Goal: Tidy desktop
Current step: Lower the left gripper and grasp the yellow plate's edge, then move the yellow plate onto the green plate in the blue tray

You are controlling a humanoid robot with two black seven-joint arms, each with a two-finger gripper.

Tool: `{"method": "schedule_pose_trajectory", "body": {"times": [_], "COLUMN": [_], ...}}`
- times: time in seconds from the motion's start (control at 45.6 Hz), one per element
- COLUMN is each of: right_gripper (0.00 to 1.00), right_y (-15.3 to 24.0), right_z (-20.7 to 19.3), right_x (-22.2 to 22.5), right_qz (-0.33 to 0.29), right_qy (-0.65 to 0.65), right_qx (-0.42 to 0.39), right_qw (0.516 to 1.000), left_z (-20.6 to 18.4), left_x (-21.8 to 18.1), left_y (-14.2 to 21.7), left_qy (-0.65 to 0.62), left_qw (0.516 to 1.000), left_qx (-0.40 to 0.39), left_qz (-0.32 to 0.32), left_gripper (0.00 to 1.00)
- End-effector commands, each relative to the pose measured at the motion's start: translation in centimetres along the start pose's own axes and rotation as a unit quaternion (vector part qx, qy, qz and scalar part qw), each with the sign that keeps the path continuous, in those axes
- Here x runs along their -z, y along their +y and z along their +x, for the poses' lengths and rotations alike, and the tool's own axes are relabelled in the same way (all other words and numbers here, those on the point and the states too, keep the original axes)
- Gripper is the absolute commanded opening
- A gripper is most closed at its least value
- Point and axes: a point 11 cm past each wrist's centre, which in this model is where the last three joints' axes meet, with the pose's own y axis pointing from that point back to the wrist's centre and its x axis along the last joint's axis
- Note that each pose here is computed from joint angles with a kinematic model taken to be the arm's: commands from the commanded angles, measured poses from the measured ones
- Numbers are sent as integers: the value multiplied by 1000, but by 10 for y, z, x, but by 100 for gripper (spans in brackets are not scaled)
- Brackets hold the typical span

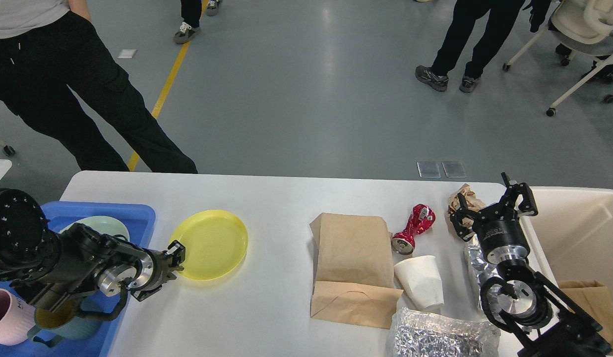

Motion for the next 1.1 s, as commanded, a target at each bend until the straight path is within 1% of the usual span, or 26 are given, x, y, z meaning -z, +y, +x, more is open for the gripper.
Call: {"method": "schedule_pose_trajectory", "body": {"times": [0.0, 0.11, 0.438, 0.548, 0.679, 0.811, 1.073], "right_gripper": [100, 100, 100, 100, 100, 100, 100], "right_y": [0, 0, 0, 0, 0, 0, 0], "right_z": [0, 0, 0, 0, 0, 0, 0], "right_x": [0, 0, 0, 0, 0, 0, 0], "right_qz": [0, 0, 0, 0, 0, 0, 0], "right_qy": [0, 0, 0, -1, -1, 0, 0], "right_qx": [0, 0, 0, 0, 0, 0, 0], "right_qw": [1000, 1000, 1000, 1000, 1000, 1000, 1000], "left_z": [-3, -3, -9, -11, 3, 15, 27], "left_x": [-2, -4, -2, -14, -22, -35, -79], "left_y": [0, -1, -2, 8, 41, 80, 178], "left_qy": [-17, -26, -32, -30, -28, -73, -117], "left_qw": [1000, 1000, 999, 998, 996, 994, 990], "left_qx": [7, 14, 35, 59, 84, 74, 73], "left_qz": [-4, -7, -4, -11, 3, 25, 3], "left_gripper": [11, 0, 0, 0, 0, 0, 0]}}
